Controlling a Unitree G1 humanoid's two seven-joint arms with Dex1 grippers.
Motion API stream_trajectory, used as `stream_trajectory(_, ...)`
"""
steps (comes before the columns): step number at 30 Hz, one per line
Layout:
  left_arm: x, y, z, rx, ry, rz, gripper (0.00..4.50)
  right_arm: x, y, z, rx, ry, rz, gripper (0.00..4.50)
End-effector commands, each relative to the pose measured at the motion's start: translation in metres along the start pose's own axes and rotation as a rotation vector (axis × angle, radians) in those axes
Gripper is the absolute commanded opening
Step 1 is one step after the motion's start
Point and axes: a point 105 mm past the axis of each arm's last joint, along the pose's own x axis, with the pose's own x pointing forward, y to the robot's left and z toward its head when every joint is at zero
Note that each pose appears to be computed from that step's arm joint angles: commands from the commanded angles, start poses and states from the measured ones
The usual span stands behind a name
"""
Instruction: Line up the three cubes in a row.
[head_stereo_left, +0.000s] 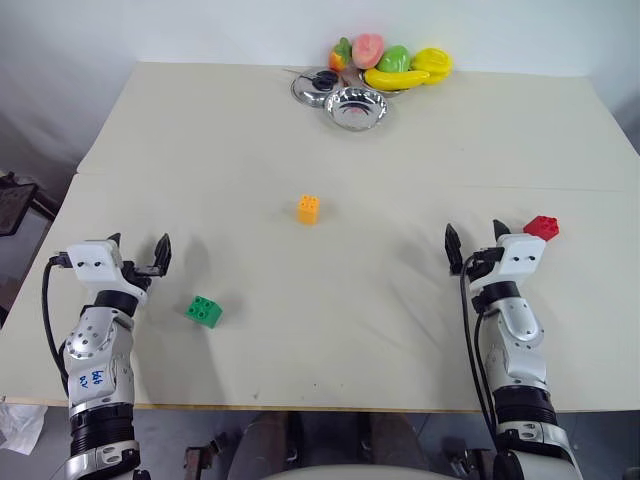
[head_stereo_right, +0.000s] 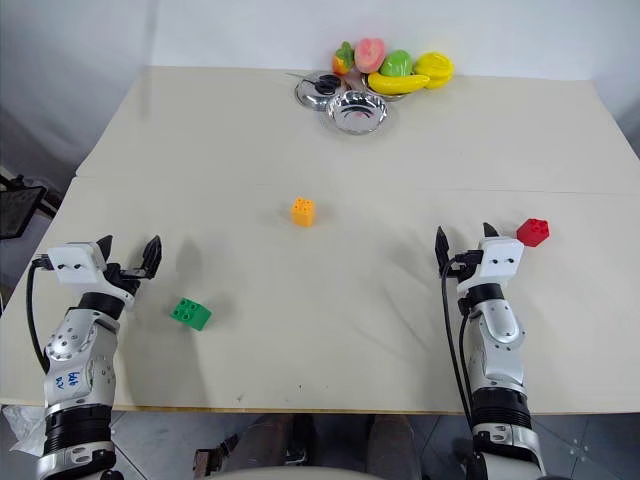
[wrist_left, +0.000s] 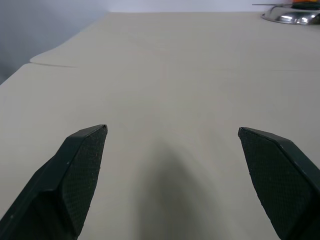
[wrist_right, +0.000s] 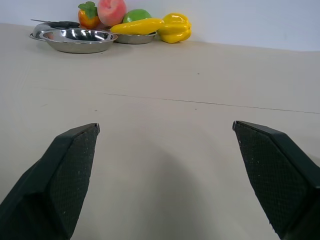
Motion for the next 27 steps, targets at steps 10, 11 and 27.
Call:
stream_trajectory(10,-0.013,-0.027,0.067,0.071,-0.165,-0.399,4.47,-0.015,0.027,0.062,0.068,-0.129,0.384,4.50)
stream_trajectory(11,-0.019,-0.039,0.074,0.096,-0.159,-0.525,4.47,-0.022,0.029,0.069,0.062,-0.115,0.462,4.50)
stream_trajectory(27,-0.066,-0.144,0.074,0.248,-0.052,-1.439,4.47,-0.133,-0.103,0.077,-0.282,0.323,0.383,4.50)
